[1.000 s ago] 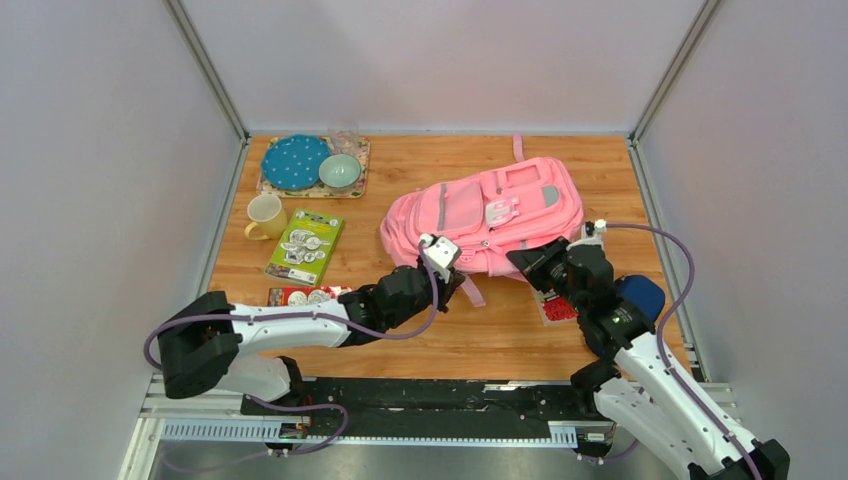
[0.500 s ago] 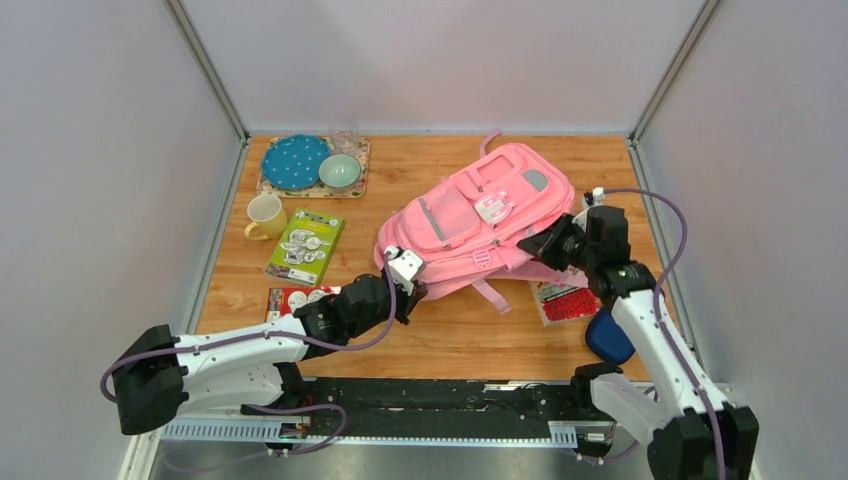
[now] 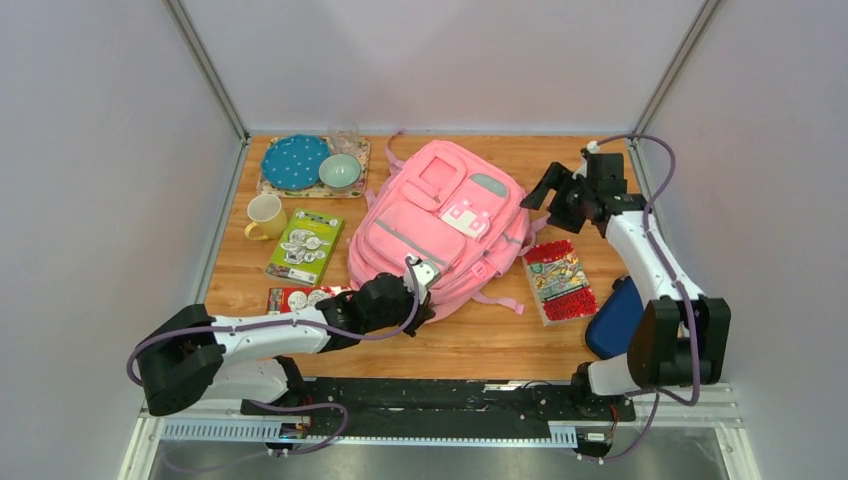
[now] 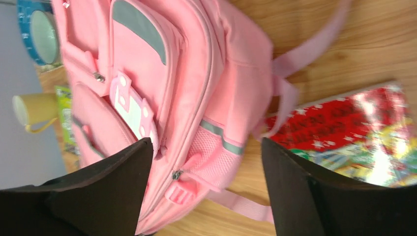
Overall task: Pack the student bag
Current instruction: Unzip the student bag at the center of the board.
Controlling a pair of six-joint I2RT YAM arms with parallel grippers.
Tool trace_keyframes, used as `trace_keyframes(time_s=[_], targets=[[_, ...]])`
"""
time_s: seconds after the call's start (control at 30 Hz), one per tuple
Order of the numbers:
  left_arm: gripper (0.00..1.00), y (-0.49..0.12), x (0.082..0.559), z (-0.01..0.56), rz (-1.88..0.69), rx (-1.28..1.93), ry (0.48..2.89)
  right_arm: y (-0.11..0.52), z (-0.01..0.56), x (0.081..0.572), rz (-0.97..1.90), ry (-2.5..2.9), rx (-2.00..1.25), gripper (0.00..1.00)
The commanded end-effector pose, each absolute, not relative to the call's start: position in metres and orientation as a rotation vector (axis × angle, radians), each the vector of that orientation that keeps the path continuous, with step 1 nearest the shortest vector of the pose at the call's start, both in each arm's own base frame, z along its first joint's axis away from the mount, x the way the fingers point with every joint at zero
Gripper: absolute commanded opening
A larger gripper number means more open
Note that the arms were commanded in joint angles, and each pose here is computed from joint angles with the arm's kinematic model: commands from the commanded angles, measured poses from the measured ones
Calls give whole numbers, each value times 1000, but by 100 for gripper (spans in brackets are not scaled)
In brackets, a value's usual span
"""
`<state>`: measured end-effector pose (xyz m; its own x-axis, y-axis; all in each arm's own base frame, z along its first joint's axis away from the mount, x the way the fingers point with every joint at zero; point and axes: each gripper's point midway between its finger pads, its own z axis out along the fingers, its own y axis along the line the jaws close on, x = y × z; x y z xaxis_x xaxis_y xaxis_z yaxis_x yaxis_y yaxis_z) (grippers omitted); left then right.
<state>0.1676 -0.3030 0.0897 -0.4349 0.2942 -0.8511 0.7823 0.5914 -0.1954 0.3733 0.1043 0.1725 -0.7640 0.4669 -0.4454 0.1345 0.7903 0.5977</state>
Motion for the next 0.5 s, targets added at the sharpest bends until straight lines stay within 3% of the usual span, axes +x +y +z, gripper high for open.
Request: trace_keyframes(time_s=[0.0,0.07,0.2,0.47], targets=[[0,-328,170,115,-860,803,1955,66,185,341,499,2316,459,86],[0,-335,170,118,-887,804,1946,79,206,316,616,2236,442,87],[0,-348,168,127,-951,821,1918,129,179,254,998,2215,526,87],[0,-370,153,140,-1074,920,1879,172,166,216,1215,2129,631,87]])
